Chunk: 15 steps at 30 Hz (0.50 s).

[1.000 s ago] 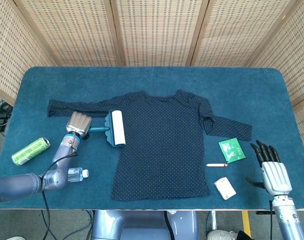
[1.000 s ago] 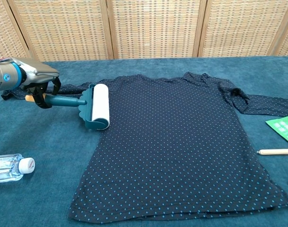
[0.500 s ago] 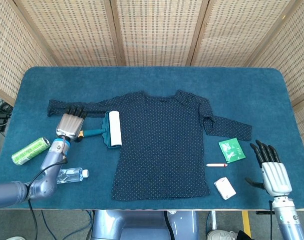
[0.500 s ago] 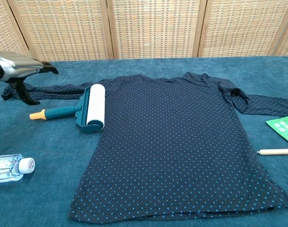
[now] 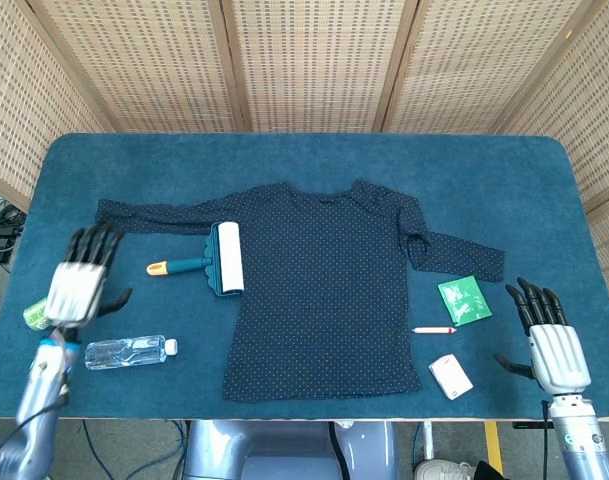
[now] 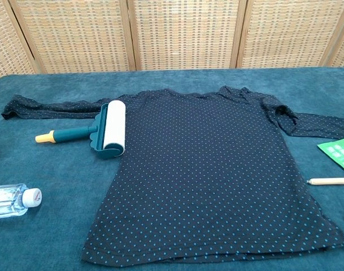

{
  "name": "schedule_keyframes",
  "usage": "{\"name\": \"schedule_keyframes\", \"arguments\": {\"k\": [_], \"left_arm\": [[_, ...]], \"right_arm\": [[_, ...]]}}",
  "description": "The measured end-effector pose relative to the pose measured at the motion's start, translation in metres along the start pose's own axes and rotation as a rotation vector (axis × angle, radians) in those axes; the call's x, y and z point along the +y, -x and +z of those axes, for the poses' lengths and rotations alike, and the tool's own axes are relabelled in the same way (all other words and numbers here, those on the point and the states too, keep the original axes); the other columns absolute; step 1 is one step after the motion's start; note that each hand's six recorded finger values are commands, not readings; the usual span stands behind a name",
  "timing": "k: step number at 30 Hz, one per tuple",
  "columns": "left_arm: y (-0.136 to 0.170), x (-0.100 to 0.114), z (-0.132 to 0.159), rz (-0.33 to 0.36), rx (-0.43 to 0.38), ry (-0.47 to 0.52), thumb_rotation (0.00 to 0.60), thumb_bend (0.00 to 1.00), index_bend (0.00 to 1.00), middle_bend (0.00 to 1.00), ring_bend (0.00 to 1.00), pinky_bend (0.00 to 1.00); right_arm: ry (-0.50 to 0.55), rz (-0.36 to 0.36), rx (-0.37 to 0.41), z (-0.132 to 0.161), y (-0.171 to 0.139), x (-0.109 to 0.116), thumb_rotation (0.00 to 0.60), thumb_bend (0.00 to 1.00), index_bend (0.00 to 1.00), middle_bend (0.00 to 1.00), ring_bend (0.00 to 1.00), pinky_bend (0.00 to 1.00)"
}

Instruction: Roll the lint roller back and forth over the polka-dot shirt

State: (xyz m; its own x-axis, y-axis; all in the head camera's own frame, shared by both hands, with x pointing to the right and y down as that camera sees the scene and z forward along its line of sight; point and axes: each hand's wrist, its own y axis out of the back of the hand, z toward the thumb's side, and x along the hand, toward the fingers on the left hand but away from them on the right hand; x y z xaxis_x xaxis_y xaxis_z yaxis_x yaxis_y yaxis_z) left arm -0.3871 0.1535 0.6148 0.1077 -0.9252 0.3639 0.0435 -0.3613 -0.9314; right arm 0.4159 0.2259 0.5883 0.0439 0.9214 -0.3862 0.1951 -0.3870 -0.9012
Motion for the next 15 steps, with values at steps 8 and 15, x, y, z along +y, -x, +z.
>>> {"name": "schedule_keyframes", "arguments": {"k": [8,15], "left_arm": [[0.054,-0.012,-0.025,-0.033,0.057,0.036,0.600,0.00,0.00,0.00,0.00,0.00],[0.063,-0.004,-0.029,-0.018,0.037,-0.005,0.600,0.00,0.00,0.00,0.00,0.00]], "right_arm": [[-0.003,-0.032,0.001,0.001,-0.001,0.008,0.600,0.01,0.00,0.00,0.00,0.00],[-0.013,-0.031,0.024,0.007,-0.004,0.007,0.600,0.01,0.00,0.00,0.00,0.00]]}}
